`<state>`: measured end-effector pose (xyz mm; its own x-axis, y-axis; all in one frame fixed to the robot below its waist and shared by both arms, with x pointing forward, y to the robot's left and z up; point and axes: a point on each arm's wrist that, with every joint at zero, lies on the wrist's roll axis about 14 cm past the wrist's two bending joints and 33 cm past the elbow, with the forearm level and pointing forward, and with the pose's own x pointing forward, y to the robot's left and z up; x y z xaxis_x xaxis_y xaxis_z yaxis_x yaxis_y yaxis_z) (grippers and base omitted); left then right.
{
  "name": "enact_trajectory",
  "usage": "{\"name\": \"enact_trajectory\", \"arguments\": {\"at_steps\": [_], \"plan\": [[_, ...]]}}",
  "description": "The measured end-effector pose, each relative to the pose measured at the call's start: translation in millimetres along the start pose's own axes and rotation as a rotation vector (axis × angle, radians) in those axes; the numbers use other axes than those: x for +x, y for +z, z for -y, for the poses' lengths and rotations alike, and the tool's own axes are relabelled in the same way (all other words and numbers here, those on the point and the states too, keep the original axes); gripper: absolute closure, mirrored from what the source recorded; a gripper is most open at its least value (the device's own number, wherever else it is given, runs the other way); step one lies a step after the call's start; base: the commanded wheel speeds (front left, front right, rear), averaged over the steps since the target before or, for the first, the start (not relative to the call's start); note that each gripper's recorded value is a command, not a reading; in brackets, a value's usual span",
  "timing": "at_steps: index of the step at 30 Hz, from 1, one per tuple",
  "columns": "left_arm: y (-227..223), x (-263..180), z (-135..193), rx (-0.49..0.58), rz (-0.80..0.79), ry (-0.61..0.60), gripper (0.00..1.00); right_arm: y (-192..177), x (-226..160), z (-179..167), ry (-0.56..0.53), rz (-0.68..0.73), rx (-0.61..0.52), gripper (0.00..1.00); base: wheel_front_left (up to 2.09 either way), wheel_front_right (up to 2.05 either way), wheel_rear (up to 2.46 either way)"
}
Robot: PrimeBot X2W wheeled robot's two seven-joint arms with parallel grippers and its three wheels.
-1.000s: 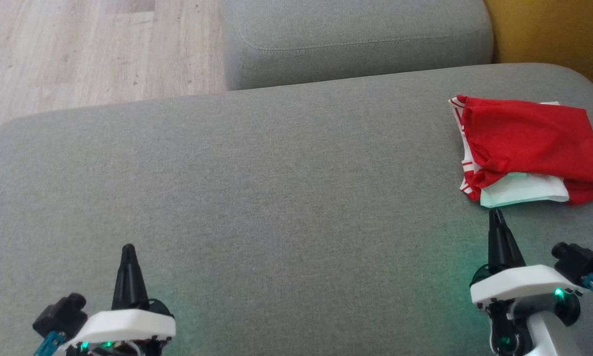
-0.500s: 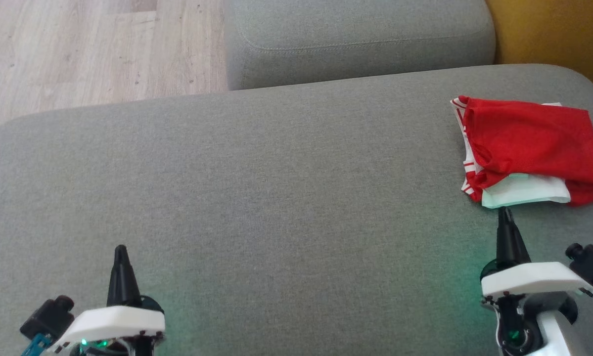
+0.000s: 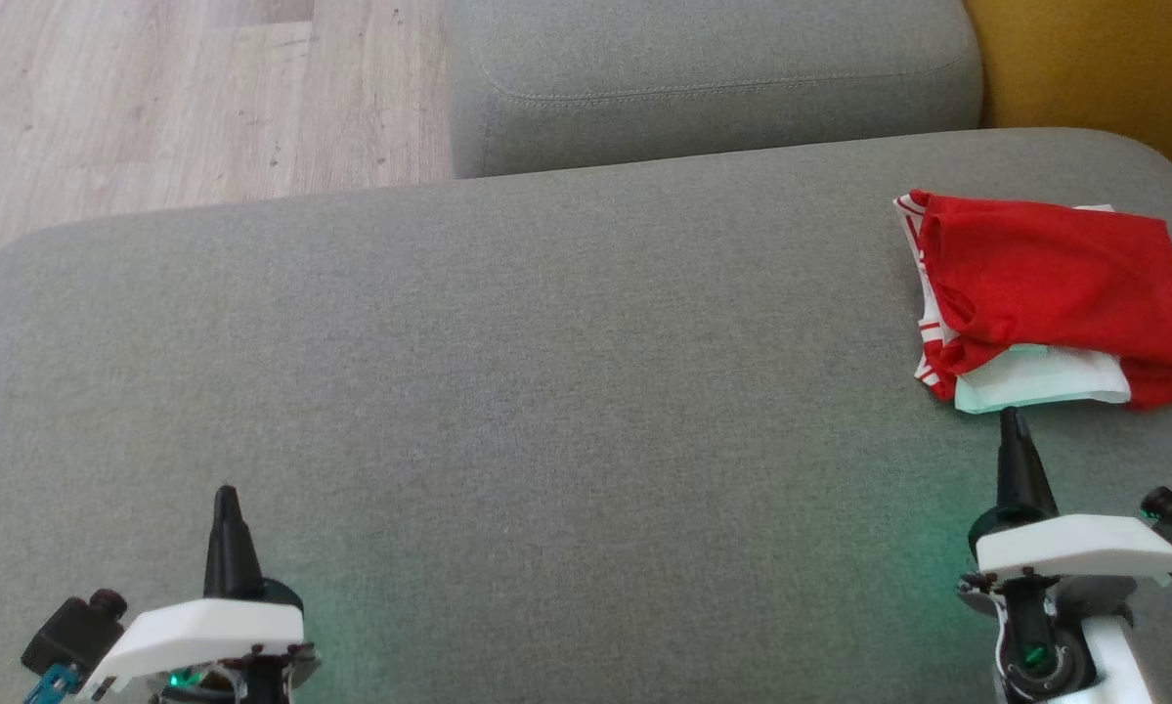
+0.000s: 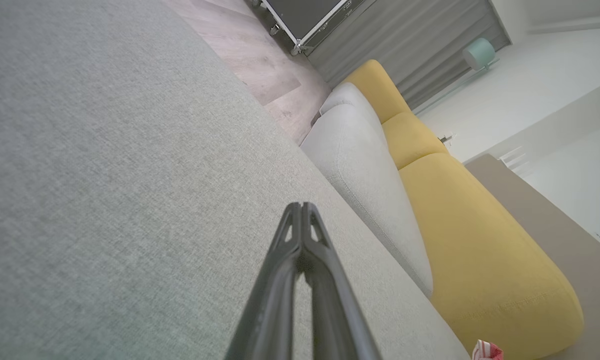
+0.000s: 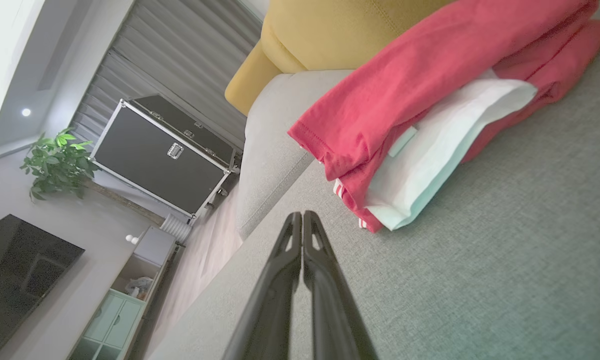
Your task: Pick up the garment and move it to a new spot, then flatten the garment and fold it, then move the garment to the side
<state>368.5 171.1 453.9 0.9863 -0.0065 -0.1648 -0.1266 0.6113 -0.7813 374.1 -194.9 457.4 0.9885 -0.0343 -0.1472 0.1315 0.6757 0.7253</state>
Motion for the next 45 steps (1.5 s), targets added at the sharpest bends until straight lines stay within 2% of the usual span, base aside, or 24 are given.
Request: {"name": "enact_trajectory", "arguments": {"at_steps": [45], "plan": [[14, 1, 1, -0.443, -0.008, -0.023, 1.0, 18, 3, -7, 0.032, 0.018, 0.501, 1.0, 0.0, 0.0, 0.0]]}}
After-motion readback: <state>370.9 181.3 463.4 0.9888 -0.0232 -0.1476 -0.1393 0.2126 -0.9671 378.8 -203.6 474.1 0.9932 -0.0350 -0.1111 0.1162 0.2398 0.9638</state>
